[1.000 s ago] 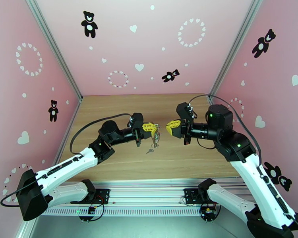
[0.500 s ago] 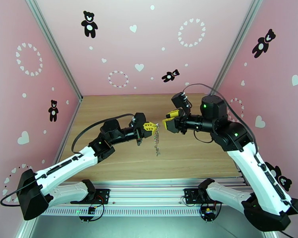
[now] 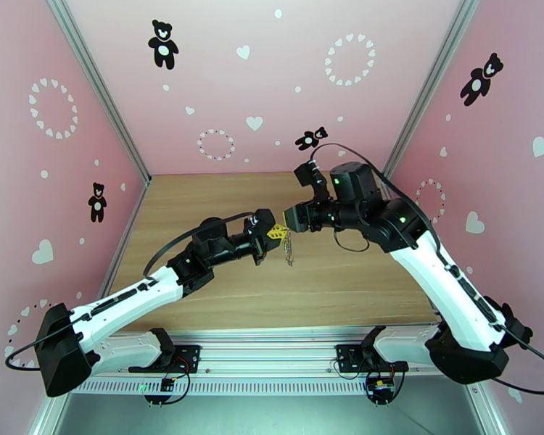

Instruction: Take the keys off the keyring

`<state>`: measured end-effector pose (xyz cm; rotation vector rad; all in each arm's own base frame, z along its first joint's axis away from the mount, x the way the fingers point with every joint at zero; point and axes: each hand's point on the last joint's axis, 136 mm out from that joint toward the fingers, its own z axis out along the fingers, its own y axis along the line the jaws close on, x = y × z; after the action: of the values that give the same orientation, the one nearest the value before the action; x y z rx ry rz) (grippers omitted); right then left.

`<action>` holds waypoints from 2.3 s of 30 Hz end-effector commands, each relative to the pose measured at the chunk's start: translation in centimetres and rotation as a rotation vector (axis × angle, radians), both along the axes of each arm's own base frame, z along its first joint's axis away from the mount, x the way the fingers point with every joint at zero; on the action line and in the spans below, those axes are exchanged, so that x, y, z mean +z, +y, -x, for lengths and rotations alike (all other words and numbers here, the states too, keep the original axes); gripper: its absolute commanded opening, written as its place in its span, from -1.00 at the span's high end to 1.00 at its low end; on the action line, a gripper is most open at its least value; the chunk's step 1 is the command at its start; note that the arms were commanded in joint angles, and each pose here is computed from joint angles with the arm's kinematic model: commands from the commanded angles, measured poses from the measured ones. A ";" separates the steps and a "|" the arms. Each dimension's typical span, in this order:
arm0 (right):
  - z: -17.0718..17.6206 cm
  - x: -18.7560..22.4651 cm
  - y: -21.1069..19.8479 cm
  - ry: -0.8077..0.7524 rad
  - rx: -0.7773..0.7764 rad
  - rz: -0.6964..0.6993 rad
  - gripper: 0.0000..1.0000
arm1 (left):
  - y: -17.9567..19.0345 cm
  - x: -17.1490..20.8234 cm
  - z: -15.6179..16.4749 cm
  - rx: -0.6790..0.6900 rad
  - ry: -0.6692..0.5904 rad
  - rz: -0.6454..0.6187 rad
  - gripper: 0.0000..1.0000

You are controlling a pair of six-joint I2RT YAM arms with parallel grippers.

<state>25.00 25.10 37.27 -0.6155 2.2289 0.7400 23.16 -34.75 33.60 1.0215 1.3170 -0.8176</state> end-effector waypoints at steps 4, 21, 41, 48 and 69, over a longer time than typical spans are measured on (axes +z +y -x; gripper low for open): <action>0.1 -0.8 0.1 0.040 -0.014 0.073 0.05 | -0.2 1.2 -0.5 0.025 -0.046 0.024 1.00; -0.3 -3.2 0.6 0.071 -0.006 0.178 0.20 | -0.5 1.0 -0.8 0.034 -0.048 0.017 1.00; -0.6 -3.4 -0.1 0.055 -0.045 0.187 0.72 | -0.1 2.2 -0.4 0.036 -0.071 0.052 1.00; -0.5 -2.4 -0.8 0.039 -0.075 0.148 0.91 | 0.7 3.7 -0.1 0.051 -0.101 0.116 1.00; -0.1 0.9 -1.0 0.131 -0.060 -0.248 1.00 | 2.3 6.7 2.6 -0.021 -0.139 0.321 1.00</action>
<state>24.30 25.09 37.10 -0.4527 2.2581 1.0463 22.07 -33.79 36.31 0.8834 1.1641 -0.8894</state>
